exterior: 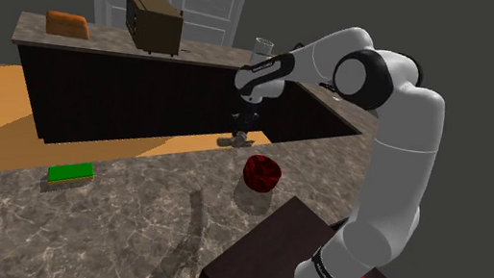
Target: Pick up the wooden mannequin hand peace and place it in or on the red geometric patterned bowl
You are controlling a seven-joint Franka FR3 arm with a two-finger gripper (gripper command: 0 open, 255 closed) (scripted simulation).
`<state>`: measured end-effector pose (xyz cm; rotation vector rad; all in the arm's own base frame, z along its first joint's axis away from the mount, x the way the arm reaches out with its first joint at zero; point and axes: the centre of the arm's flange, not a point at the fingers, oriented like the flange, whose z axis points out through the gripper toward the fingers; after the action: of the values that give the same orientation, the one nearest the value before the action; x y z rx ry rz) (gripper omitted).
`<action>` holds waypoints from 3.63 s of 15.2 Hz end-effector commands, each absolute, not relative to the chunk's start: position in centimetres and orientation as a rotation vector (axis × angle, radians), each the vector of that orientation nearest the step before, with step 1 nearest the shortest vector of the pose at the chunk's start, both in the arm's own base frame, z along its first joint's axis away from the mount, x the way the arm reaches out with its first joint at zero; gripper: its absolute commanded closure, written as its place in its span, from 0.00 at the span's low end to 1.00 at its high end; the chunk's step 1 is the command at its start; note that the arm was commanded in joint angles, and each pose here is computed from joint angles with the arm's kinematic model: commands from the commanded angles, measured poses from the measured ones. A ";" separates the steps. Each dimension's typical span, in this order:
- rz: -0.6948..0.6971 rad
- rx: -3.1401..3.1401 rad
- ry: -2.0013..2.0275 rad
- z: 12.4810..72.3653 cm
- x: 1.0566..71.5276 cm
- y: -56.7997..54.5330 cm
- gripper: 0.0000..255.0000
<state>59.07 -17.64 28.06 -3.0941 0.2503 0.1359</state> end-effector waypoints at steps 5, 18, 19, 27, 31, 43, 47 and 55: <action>0.136 -3.094 0.250 31.3 59.0 -17.7 1.00; 0.136 -3.094 0.250 36.1 54.1 -25.3 1.00; 0.136 -3.094 0.250 36.4 53.4 -26.4 1.00; 0.136 -3.094 0.250 36.2 49.8 -32.0 1.00; 0.136 -3.094 0.250 34.1 49.8 -32.0 1.00; 0.136 -3.094 0.250 27.7 49.8 -32.0 1.00; 0.136 -3.094 0.250 27.2 49.8 -32.0 1.00; 0.136 -3.094 0.250 27.2 49.8 -32.0 0.00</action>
<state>49.83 -31.99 27.20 -3.0941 0.2504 0.1360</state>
